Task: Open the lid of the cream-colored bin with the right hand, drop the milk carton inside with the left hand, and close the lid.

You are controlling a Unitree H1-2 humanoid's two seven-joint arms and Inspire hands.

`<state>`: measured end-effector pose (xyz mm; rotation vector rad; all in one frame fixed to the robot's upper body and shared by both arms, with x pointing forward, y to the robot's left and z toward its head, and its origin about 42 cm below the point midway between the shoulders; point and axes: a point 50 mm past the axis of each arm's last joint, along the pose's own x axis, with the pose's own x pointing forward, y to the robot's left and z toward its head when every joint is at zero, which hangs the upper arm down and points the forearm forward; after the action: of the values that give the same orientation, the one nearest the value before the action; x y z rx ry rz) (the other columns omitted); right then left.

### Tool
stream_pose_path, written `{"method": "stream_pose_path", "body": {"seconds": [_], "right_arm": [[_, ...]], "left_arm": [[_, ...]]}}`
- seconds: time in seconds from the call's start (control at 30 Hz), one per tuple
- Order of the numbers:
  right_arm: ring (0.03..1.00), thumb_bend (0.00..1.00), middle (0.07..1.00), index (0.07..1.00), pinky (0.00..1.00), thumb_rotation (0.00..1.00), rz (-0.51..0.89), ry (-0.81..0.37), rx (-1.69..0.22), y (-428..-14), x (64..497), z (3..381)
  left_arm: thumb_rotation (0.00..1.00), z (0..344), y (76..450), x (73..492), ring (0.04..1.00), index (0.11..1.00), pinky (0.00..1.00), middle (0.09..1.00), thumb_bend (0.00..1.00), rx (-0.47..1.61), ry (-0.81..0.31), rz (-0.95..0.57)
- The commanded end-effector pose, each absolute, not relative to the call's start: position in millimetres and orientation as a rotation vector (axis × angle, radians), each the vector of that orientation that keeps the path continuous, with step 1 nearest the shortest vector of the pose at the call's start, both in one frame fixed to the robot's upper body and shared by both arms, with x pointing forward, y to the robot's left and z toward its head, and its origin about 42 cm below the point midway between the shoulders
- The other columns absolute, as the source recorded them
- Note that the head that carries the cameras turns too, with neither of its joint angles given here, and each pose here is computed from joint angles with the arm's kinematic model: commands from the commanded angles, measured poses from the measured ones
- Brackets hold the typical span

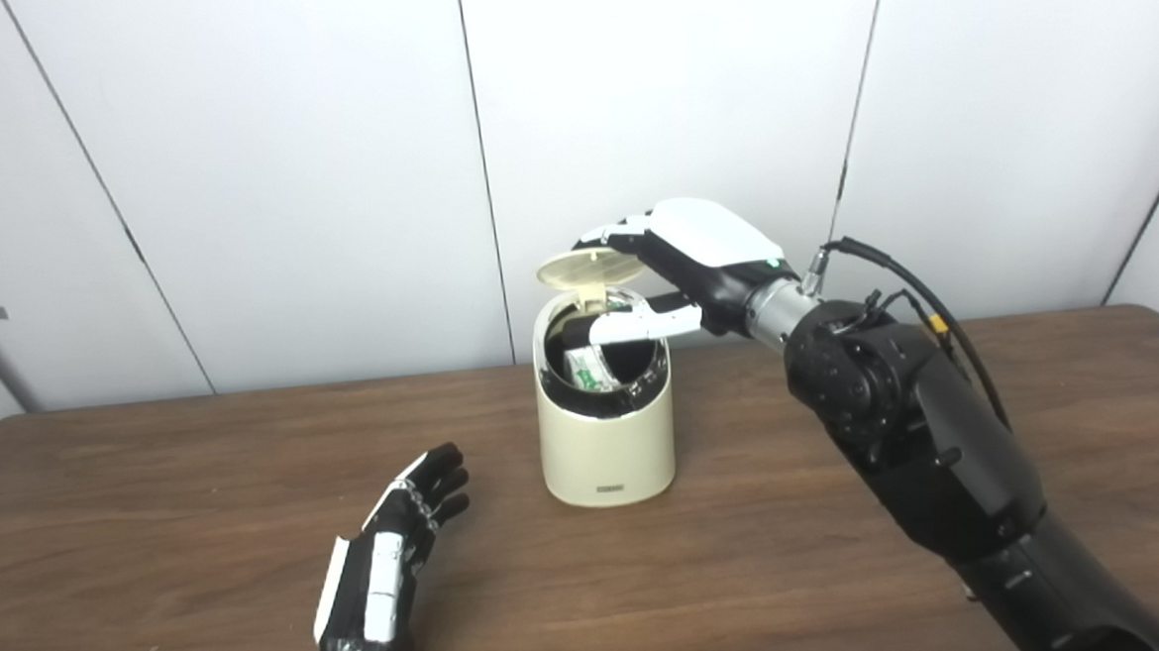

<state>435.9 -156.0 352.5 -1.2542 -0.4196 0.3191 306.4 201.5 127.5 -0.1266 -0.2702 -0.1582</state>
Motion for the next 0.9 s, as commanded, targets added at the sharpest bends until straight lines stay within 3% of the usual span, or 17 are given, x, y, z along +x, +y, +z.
{"method": "stream_pose_path", "body": {"seconds": [0.0, 0.13, 0.5, 0.7, 0.87], "right_arm": [[0.898, 0.81, 0.796, 0.779, 0.98, 0.97, 0.283, -0.498, -1.260, -156.7, 432.2, 375.2], [0.853, 0.80, 0.742, 0.713, 0.96, 0.98, 0.284, -0.506, -1.258, -159.5, 430.9, 372.1], [0.809, 0.77, 0.657, 0.652, 0.98, 1.00, 0.275, -0.524, -1.264, -162.5, 426.9, 370.7], [0.808, 0.75, 0.658, 0.628, 0.97, 1.00, 0.295, -0.530, -1.281, -162.1, 425.6, 368.3], [0.814, 0.78, 0.703, 0.675, 0.94, 0.98, 0.313, -0.498, -1.284, -161.2, 420.2, 361.3]], "left_arm": [[0.92, 133.8, 200.2, 303.9, 0.876, 0.867, 0.85, 0.874, 0.69, -0.136, -0.303, -0.159], [0.91, 135.0, 199.8, 303.6, 0.874, 0.866, 0.85, 0.872, 0.69, -0.144, -0.301, -0.157], [0.91, 139.2, 198.7, 302.5, 0.879, 0.869, 0.85, 0.877, 0.69, -0.141, -0.301, -0.162], [0.91, 141.5, 196.6, 302.1, 0.879, 0.863, 0.86, 0.873, 0.69, -0.142, -0.302, -0.160], [0.91, 143.3, 195.4, 301.9, 0.883, 0.866, 0.87, 0.876, 0.70, -0.139, -0.301, -0.158]]}}
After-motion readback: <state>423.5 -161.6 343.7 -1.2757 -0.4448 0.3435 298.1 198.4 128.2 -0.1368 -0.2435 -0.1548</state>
